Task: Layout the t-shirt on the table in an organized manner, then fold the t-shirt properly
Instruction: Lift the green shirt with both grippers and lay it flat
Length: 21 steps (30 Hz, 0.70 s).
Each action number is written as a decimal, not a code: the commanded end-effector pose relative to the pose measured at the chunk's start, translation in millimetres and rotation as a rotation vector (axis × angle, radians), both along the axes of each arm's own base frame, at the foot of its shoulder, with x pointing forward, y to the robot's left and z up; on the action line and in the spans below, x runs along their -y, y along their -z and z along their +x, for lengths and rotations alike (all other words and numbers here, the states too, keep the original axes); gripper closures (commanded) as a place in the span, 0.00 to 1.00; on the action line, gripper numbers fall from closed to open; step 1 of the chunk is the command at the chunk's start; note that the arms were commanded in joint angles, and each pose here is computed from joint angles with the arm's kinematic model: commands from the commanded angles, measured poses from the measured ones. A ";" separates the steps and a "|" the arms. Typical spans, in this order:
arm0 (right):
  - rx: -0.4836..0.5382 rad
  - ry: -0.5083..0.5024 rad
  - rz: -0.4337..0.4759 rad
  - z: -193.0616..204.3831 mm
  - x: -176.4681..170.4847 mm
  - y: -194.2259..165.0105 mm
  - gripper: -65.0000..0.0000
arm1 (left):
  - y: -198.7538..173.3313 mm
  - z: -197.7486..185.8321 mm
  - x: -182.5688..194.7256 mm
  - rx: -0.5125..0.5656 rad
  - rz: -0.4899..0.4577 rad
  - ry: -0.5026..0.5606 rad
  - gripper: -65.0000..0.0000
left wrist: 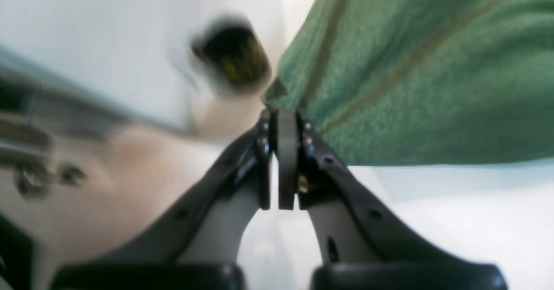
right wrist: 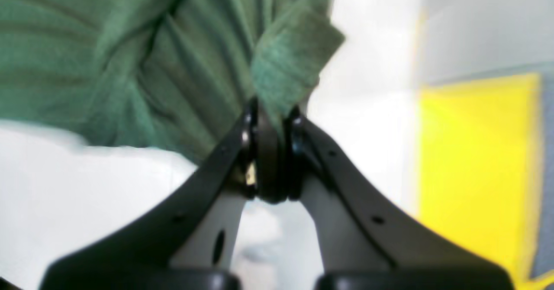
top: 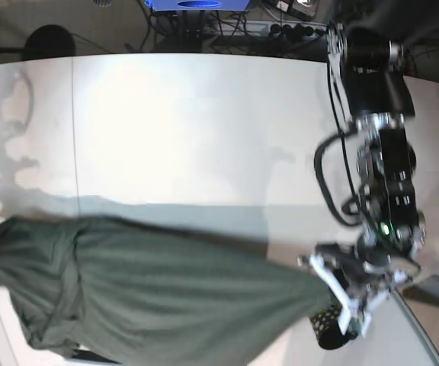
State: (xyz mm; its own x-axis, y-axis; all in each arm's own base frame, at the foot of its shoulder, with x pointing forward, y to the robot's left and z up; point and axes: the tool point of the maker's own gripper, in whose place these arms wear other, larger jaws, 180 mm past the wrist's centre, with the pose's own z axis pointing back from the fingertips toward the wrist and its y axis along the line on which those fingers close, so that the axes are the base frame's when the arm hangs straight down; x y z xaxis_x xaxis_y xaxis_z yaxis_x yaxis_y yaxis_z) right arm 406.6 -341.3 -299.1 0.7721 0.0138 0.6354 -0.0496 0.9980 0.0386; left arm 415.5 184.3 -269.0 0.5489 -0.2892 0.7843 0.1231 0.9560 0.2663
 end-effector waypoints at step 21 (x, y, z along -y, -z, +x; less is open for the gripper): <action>-0.165 0.123 0.128 -128.4 -5.6 144.7 1.00 | 116.4 -139.4 -57.1 -0.199 0.004 -0.122 1.00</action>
